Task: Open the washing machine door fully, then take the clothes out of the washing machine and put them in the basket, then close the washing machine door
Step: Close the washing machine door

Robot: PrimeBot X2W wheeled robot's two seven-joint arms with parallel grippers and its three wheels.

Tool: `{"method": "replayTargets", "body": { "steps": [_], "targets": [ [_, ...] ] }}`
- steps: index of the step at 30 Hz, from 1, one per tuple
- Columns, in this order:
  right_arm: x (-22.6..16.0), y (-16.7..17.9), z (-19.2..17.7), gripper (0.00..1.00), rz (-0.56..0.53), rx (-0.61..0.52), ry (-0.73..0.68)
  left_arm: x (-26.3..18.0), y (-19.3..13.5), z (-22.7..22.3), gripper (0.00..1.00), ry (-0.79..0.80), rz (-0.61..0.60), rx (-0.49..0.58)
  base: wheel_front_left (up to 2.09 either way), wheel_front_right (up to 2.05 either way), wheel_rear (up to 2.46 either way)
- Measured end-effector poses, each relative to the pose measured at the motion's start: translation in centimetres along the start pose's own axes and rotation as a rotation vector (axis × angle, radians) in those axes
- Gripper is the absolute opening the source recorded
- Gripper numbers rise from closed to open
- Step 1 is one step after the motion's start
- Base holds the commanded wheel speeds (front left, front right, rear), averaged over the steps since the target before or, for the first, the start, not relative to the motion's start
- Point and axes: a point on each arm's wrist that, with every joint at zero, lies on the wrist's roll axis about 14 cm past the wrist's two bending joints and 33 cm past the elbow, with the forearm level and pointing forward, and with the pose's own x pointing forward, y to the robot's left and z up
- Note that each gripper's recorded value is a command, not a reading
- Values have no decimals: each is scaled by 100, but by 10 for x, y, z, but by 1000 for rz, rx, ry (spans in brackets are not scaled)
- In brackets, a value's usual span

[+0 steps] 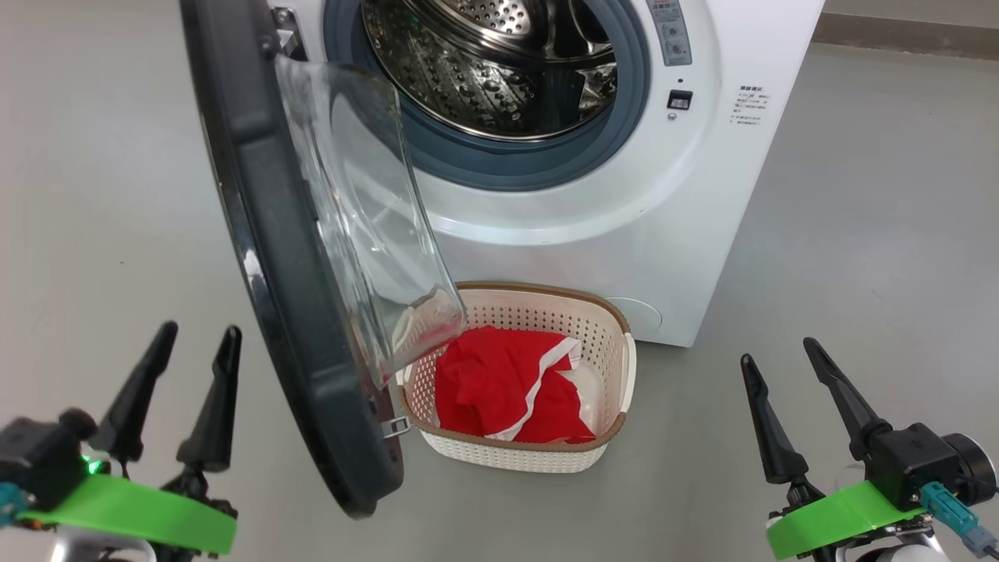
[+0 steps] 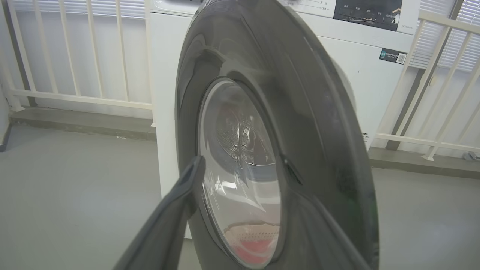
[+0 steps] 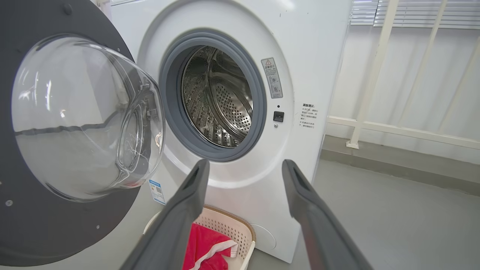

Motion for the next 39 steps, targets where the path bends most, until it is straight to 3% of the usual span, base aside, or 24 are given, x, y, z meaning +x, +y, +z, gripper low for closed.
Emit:
{"method": "replayTargets", "body": {
  "steps": [22,39],
  "targets": [
    [-7,-5,0,100,-22,20,-8,-40,11,-48,100,66,55,93,0,0,0],
    [-10,-1,1,100,-13,18,-9,-48,10,-45,100,54,69,92,0,0,0]
  ]
}}
